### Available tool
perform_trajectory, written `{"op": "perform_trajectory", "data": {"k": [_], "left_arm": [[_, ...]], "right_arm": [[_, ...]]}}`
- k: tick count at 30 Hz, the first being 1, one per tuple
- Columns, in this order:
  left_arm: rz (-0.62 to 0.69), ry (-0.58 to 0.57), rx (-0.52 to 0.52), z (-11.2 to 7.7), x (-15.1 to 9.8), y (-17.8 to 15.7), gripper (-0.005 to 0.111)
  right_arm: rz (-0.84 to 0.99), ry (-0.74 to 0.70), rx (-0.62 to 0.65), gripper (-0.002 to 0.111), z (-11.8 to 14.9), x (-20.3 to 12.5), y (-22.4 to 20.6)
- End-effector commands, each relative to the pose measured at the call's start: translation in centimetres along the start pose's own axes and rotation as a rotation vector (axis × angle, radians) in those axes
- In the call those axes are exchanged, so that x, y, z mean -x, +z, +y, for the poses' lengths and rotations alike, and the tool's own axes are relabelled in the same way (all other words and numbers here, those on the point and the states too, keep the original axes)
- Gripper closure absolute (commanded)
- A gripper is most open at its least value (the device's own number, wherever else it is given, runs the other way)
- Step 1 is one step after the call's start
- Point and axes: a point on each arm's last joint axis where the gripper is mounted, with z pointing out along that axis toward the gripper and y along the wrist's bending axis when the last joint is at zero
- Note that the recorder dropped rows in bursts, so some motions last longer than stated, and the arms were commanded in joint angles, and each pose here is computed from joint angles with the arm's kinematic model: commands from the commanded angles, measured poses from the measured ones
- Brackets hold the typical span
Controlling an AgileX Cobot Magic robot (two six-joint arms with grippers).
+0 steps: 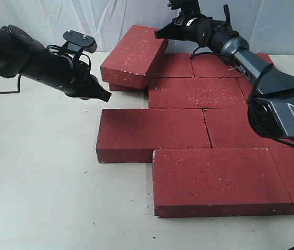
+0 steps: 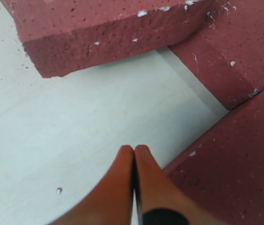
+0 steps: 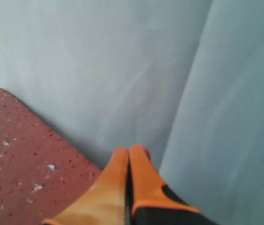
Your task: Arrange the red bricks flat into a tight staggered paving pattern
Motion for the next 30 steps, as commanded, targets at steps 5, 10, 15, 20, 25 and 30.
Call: {"op": "perform_trajectory", "data": {"k": [5,10,15,20,25,30], "left_arm": [[-0.006,-0.001,-0.006,-0.2,0.2,0.0,0.107],[-0.011,0.005,0.028,0.6,0.1,-0.2,0.107],[-0.013,-0.031,0.056,2.5,-0.2,-0.8,0.107],[-0.031,-0.064,0.041,4.0,0.0,-3.1,0.107],[-0.101,-0.135,0.092,5.4,0.6,-4.7,0.107],[-0.032,-0.147,0.029,5.0,-0.8,-2.1,0.107]], "right_arm": [[0.119,-0.076,0.125,0.109,0.8,-0.5,-0.5],[0.231,-0.121,0.227,0.109,1.4,1.5,-2.5],[0.325,-0.233,0.383,0.109,2.8,4.4,-5.6],[0.289,-0.16,0.272,0.109,0.7,6.7,-6.8],[0.195,-0.105,0.167,0.109,-0.9,6.5,-5.7],[0.106,0.013,0.12,0.109,-1.1,4.3,-3.3]]}}
